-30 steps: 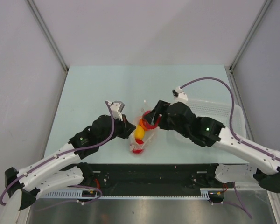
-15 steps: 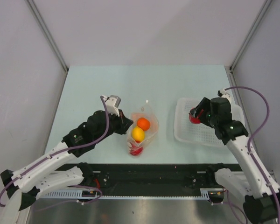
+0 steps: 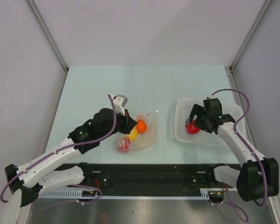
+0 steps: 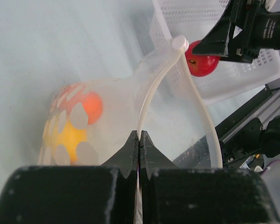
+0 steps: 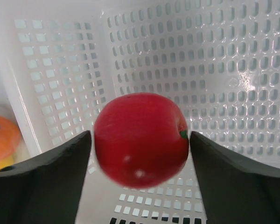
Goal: Open the zip-top bag and remove the fake food
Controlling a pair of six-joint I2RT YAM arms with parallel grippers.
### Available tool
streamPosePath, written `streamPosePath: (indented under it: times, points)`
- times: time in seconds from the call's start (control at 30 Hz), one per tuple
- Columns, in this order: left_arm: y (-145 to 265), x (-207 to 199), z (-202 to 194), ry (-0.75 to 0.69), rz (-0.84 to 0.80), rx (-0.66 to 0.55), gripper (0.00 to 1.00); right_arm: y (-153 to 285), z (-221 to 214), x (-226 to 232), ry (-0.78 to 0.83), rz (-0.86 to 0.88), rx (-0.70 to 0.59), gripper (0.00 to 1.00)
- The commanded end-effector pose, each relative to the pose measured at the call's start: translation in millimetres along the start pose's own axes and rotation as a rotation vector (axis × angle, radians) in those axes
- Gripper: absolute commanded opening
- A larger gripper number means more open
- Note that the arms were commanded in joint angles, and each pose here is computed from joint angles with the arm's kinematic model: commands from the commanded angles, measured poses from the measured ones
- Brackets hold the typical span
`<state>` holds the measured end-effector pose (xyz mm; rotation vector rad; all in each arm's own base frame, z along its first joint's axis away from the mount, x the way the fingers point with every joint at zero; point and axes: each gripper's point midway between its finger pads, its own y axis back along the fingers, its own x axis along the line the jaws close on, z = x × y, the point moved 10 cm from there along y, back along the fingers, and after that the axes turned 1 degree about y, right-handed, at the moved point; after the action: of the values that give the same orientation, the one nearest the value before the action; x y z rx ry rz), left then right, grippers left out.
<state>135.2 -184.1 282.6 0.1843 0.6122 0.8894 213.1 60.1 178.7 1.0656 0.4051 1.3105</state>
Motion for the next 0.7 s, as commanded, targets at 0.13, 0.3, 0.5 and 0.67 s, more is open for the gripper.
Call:
streamPosePath:
  times: [0.13, 0.3, 0.5, 0.67]
  points:
    - [-3, -8, 1, 0.026, -0.093, -0.027, 0.00, 29, 12, 9, 0.073, -0.007, -0.087, 1.00]
    - [0, -9, 0, 0.033, -0.114, -0.026, 0.00, 87, 15, 45, 0.106, 0.105, -0.200, 0.95]
    - [2, -10, 0, 0.052, -0.137, -0.038, 0.00, 142, -12, 117, 0.123, 0.464, -0.206, 0.68]
    - [2, -14, 2, 0.078, -0.167, -0.043, 0.00, 172, -45, 180, 0.177, 0.660, -0.156, 0.50]
